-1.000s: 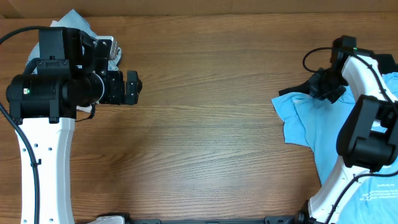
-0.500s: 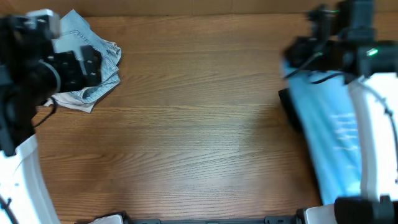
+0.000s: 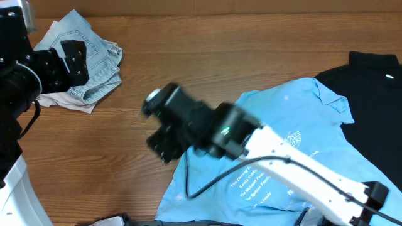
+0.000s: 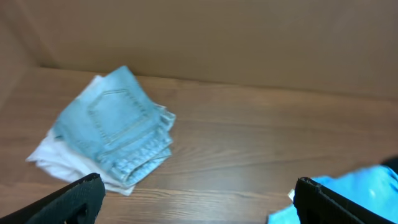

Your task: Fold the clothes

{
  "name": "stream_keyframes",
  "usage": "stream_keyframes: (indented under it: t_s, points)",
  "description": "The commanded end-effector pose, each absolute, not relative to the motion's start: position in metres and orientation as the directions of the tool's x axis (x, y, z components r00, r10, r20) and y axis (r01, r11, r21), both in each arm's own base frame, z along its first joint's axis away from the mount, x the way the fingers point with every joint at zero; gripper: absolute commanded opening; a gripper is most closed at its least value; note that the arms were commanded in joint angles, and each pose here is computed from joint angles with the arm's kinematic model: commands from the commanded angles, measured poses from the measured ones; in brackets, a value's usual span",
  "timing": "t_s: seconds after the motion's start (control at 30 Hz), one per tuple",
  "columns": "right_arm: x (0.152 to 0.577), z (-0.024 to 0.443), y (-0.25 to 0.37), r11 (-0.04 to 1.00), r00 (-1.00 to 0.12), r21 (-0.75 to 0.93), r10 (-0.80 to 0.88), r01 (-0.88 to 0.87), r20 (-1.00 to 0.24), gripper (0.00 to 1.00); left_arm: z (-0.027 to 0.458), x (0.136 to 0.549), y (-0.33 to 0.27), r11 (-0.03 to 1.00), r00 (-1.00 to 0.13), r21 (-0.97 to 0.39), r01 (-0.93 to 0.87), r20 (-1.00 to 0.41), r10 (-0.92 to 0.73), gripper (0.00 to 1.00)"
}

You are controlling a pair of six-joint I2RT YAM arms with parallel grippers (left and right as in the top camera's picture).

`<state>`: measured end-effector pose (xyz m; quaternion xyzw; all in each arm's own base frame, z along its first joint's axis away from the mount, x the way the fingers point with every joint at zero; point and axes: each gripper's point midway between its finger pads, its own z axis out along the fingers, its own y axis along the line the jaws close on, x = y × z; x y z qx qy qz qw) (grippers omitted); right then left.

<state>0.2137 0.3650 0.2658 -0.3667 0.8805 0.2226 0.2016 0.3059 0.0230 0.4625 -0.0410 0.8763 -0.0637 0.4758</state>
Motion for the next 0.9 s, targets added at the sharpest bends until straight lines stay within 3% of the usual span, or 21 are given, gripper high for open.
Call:
stream_keyframes:
  t_s: [0.0, 0.17, 0.3, 0.4, 0.53, 0.63, 0.67, 0.87]
  points:
    - [0.288, 0.348, 0.284, 0.887, -0.708, 0.221, -0.152, -0.405, -0.690, 0.85, 0.452, 0.313, -0.011, 0.970, -0.576, -0.139, 0.197, -0.817, 0.000, 1.00]
    - [0.334, 0.396, 0.177, 0.901, -0.659, 0.433, 0.327, 0.001, -0.678, 0.84, 0.402, 0.339, -0.077, 0.885, -0.667, -0.196, 0.423, -0.728, 0.158, 1.00]
    - [0.346, 0.410, 0.109, 0.826, -0.595, 0.541, 0.515, 0.155, -0.616, 0.81, 0.346, 0.358, -0.146, 0.758, -0.664, -0.187, 0.626, -0.637, 0.391, 0.98]
    - [0.347, 0.404, 0.074, 0.791, -0.587, 0.566, 0.579, 0.234, -0.566, 0.81, 0.307, 0.373, -0.202, 0.650, -0.607, -0.184, 0.738, -0.602, 0.519, 0.68]
    - [0.339, 0.386, 0.041, 0.761, -0.588, 0.545, 0.632, 0.351, -0.504, 0.81, 0.254, 0.392, -0.271, 0.552, -0.550, -0.197, 0.810, -0.582, 0.599, 0.40]
    - [0.330, 0.376, 0.027, 0.766, -0.603, 0.507, 0.632, 0.394, -0.487, 0.80, 0.214, 0.411, -0.318, 0.494, -0.494, -0.182, 0.850, -0.602, 0.628, 0.09]
    - [0.328, 0.373, 0.025, 0.769, -0.609, 0.497, 0.630, 0.403, -0.482, 0.80, 0.197, 0.417, -0.334, 0.476, -0.479, -0.181, 0.861, -0.606, 0.635, 0.09]
    - [0.321, 0.367, 0.023, 0.785, -0.634, 0.464, 0.611, 0.410, -0.474, 0.80, 0.107, 0.431, -0.389, 0.426, -0.438, -0.169, 0.889, -0.588, 0.680, 0.40]
